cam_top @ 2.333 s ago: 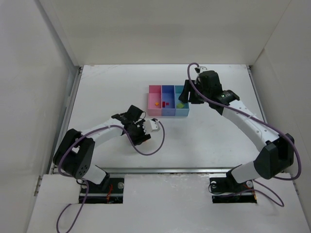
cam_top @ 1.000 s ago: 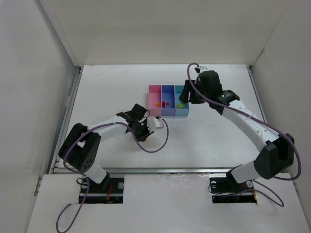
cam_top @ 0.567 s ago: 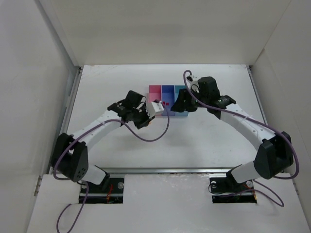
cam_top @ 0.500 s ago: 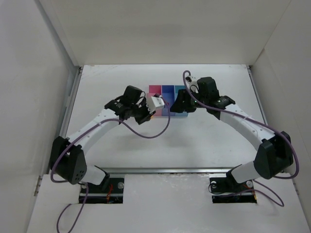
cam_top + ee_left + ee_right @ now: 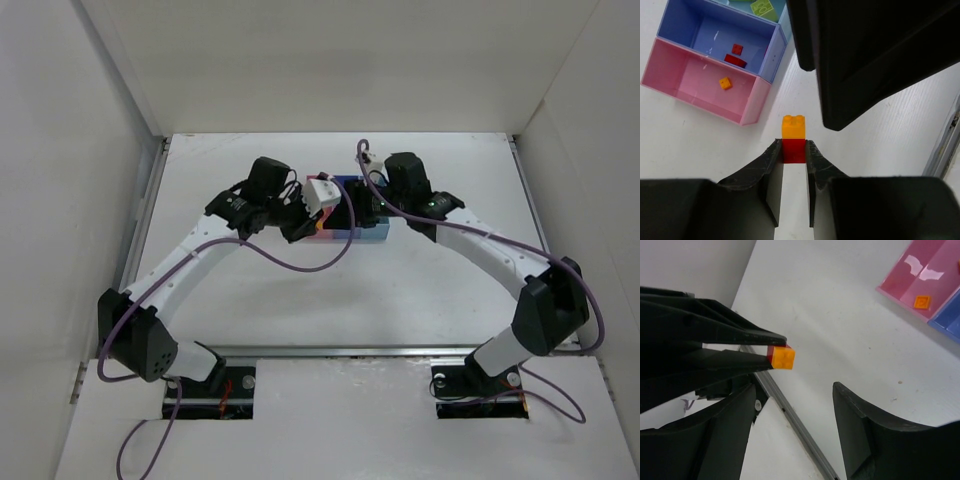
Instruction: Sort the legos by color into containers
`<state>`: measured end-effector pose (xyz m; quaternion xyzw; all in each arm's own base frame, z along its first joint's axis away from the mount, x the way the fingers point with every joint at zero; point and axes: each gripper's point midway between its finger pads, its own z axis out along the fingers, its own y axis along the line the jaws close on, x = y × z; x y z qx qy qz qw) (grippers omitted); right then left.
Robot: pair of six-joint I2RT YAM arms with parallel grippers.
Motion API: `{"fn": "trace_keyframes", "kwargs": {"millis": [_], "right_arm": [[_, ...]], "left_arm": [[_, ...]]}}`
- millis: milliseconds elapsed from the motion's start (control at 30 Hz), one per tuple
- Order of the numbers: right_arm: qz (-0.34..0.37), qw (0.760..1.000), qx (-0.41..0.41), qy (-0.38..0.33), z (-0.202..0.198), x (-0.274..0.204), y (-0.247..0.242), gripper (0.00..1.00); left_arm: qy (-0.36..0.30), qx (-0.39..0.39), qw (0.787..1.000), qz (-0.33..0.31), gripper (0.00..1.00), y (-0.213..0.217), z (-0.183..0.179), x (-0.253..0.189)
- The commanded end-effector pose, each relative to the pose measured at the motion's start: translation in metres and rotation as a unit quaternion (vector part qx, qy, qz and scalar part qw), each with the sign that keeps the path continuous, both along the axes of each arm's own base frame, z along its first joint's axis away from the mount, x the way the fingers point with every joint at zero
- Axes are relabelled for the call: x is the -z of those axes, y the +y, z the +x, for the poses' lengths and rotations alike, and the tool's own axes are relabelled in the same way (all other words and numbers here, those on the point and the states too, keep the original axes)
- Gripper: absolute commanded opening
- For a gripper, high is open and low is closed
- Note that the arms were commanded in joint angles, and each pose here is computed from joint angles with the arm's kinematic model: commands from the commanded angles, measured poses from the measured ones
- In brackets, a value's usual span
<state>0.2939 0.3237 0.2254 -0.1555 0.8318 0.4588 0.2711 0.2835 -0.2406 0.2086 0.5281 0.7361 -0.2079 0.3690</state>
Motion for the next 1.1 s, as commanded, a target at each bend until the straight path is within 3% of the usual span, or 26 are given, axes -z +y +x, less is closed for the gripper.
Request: {"fn": "trace_keyframes", "kwargs": {"millis": [0,400,567,833,1000,1067], "right_arm": [[0.047,0.998,-0.010,-0.050,0.012,-0.044,0.015,0.69],[0.051,0.998,-0.026,-0.015,0.018,-0.031,0.027,0.63],[0.053,0.998,-0.036,-0.007,0.015,-0.028,0.029,0.36],[0.060,0.997,-0.047,-0.009,0.015,-0.033,0.032,0.23],[0.063,0.996,-0.056,-0.006,0.011,-0.034,0.033,0.00],[0.058,0.997,-0.043,-0.003,0.017,-0.029,0.027,0.00]], "left_arm": [[-0.008,0.013,1.000,-0.024,0.00,-0.008,-0.003,-0.024],[-0.006,0.012,0.999,-0.030,0.00,-0.012,-0.005,-0.028],[-0.008,0.012,0.999,-0.039,0.00,-0.014,-0.004,-0.033],[-0.013,0.010,0.999,-0.045,0.00,-0.016,-0.001,-0.036],[-0.018,-0.002,0.999,-0.036,0.00,-0.013,0.003,-0.032],[-0.014,-0.002,0.999,-0.033,0.00,-0.012,0.002,-0.028]]}}
